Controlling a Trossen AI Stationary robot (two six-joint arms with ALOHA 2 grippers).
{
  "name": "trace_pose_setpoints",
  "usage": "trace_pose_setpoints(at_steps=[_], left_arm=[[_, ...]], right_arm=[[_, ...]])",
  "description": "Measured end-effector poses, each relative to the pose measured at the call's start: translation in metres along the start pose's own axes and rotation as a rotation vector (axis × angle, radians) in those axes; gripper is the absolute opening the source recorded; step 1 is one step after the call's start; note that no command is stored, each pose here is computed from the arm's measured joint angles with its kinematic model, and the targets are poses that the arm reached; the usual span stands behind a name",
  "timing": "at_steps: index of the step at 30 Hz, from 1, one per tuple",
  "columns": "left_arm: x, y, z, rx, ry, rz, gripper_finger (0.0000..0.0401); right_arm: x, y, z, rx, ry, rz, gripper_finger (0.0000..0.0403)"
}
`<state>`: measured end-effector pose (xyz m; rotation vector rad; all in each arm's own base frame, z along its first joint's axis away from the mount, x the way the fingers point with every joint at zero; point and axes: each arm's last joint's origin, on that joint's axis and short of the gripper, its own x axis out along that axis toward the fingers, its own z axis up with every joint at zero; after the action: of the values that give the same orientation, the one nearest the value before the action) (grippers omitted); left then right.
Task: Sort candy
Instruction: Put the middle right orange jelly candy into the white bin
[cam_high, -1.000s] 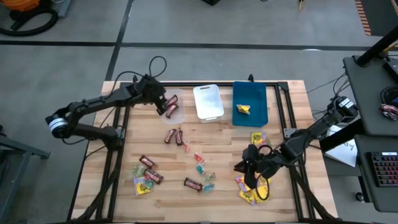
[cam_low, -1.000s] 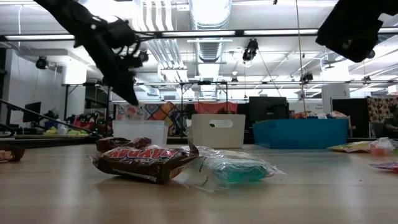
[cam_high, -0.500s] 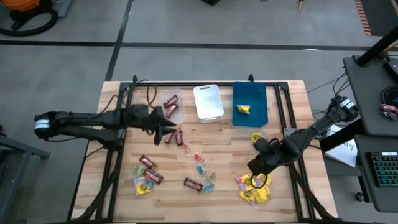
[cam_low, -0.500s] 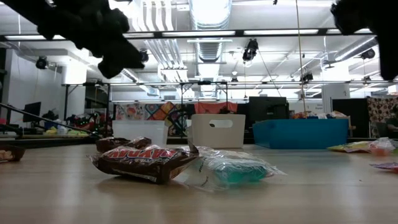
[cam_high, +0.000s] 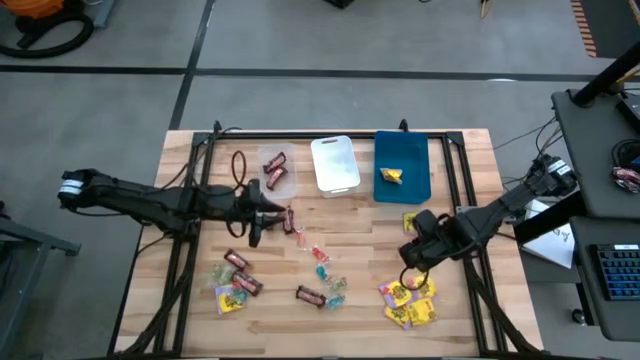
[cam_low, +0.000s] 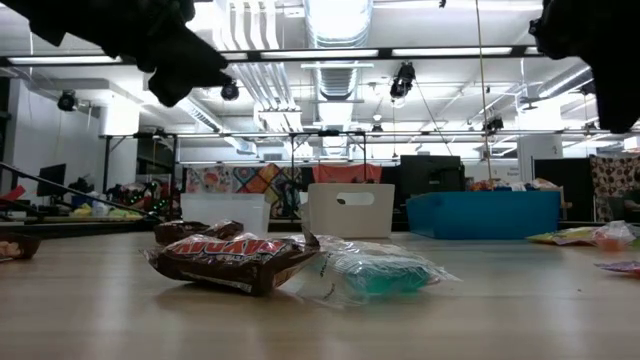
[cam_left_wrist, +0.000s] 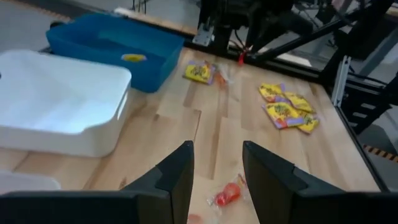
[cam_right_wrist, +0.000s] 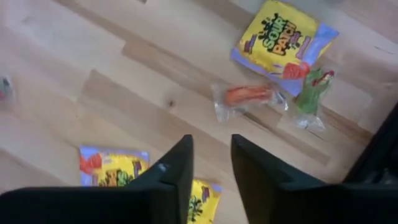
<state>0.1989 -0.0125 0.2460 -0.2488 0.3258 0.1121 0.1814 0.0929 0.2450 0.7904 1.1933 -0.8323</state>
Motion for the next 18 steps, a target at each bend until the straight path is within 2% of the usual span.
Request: trace_pose_setpoints(at_steps=[5, 9, 14, 18], left_arm=[[-0.002, -0.003, 0.011, 0.048, -0.035, -0.008, 0.0121], [-0.003, -0.005, 0.019, 0.099, -0.058, -0.011, 0.0121], [-0.007, -0.008, 0.033, 0.190, -0.098, -0.012, 0.0121], [-0.010, -0.011, 0.045, 0.256, -0.140, 0.021, 0.0121]], right_arm=[[0.005, -0.002, 0.012, 0.082, -0.030, -0.019, 0.0175], [0.017, -0.009, 0.019, 0.137, -0.034, -0.072, 0.0206], [0.036, -0.019, 0.023, 0.225, -0.026, -0.121, 0.0216], [0.053, -0.024, 0.021, 0.309, 0.010, -0.117, 0.0213]])
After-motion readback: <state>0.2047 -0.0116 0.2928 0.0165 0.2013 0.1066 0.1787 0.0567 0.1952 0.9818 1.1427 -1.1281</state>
